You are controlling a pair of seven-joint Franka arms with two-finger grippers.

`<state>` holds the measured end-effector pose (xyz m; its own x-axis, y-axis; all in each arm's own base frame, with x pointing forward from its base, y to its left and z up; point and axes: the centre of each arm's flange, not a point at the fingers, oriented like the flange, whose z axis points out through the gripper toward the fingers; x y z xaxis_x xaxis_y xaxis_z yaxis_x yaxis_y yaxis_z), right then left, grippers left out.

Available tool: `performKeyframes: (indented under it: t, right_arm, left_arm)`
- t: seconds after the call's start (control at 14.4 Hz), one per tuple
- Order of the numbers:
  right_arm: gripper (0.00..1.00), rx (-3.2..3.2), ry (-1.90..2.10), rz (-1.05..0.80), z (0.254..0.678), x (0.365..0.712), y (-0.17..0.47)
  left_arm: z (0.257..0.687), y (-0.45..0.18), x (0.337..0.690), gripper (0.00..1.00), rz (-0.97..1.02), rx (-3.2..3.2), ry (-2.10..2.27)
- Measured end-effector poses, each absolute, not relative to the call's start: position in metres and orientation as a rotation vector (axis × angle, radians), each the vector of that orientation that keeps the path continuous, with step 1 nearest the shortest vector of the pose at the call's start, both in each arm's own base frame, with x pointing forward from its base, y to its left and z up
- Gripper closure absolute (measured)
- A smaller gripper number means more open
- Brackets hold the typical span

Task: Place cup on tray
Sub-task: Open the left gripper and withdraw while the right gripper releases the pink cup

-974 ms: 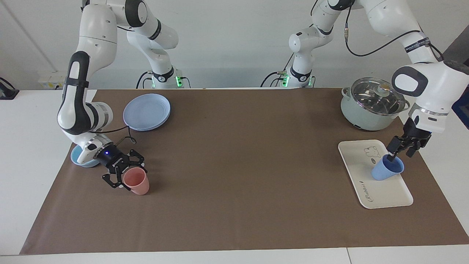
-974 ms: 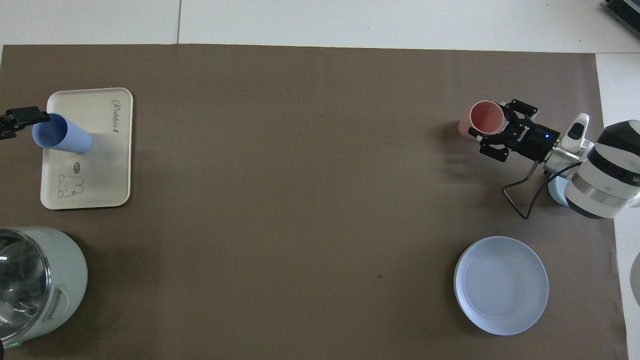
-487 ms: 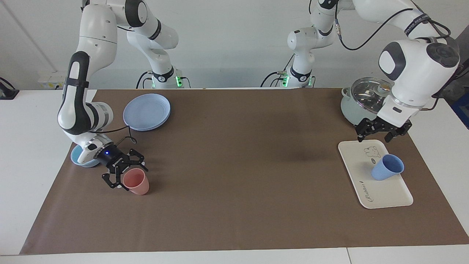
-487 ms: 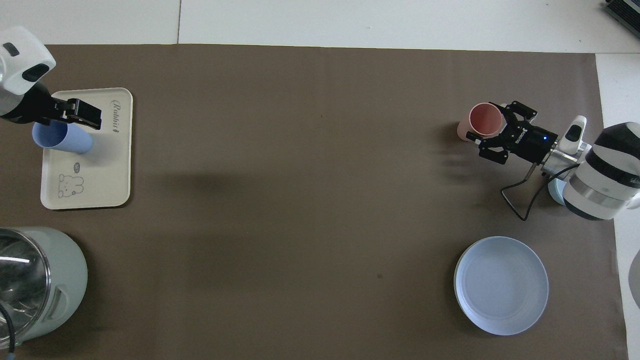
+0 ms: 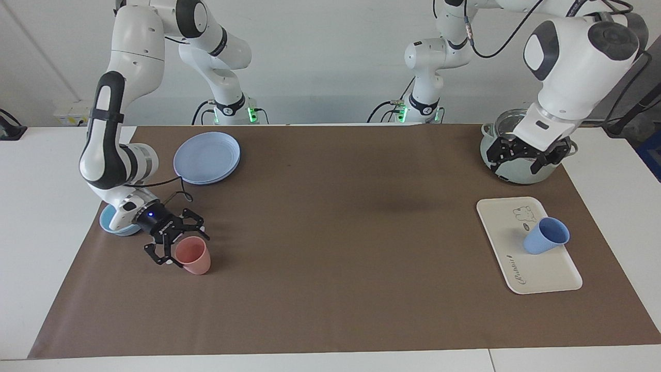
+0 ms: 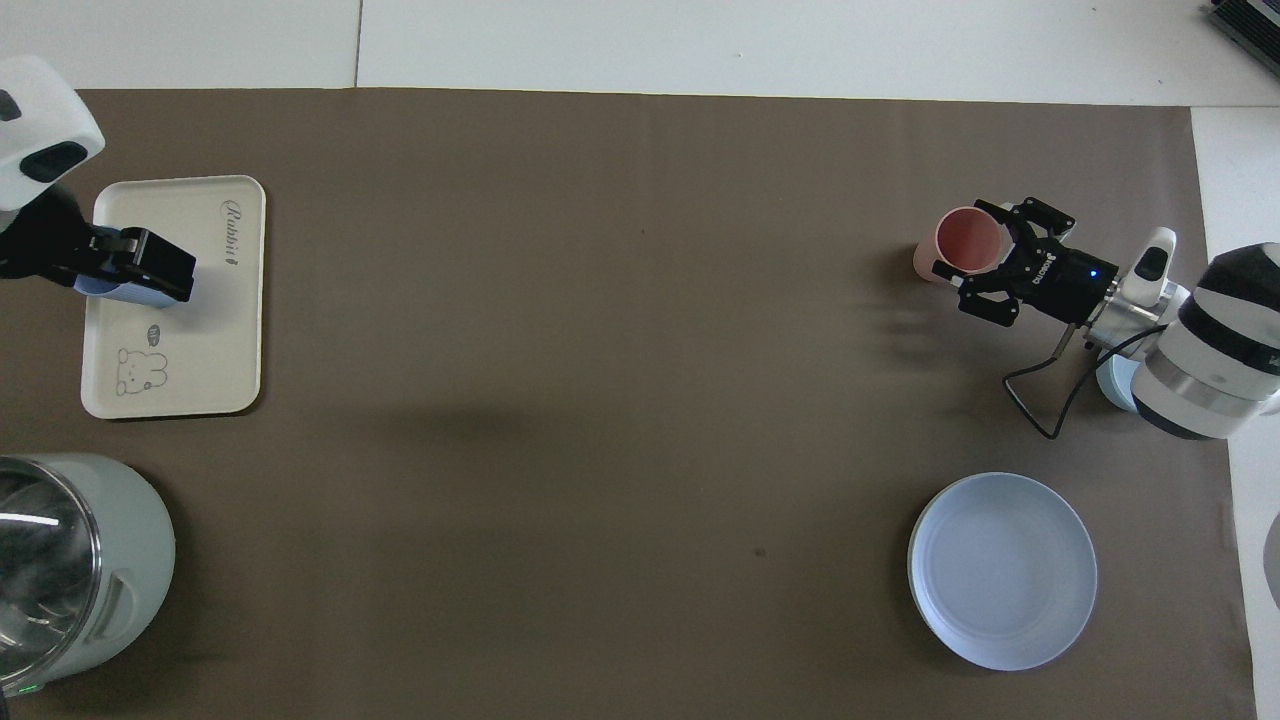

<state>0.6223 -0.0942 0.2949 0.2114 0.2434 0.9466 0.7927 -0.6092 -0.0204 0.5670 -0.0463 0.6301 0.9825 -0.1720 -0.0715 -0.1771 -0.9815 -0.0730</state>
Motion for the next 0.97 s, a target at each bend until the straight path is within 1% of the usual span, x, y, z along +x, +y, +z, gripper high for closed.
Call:
performKeyframes:
  t: [0.14, 0.42, 0.63, 0.83, 0.97]
  right_arm:
    - [0.0, -1.988, -0.975, -1.373, 0.32, 0.622, -0.097]
    - [0.0, -2.132, -1.075, -1.144, 0.407, 0.616, -0.101]
    - [0.0, -2.261, -1.126, -0.981, 0.46, 0.608, -0.097]
    - [0.0, -2.507, -1.12, -0.708, 0.508, 0.597, -0.062]
    - [0.0, -2.7, -1.035, -0.589, 0.541, 0.589, -0.033]
  left_arm:
    - [0.626, -0.048, 0.562, 0.0, 0.12, -3.042, 0.269]
    - [0.615, -0.049, 0.554, 0.0, 0.158, -3.045, 0.263]
    - [0.61, -0.032, 0.545, 0.0, 0.111, -3.105, 0.204]
    - [0.609, -0.024, 0.542, 0.0, 0.079, -3.123, 0.179]
    - [0.609, -0.023, 0.542, 0.0, 0.075, -3.123, 0.173]
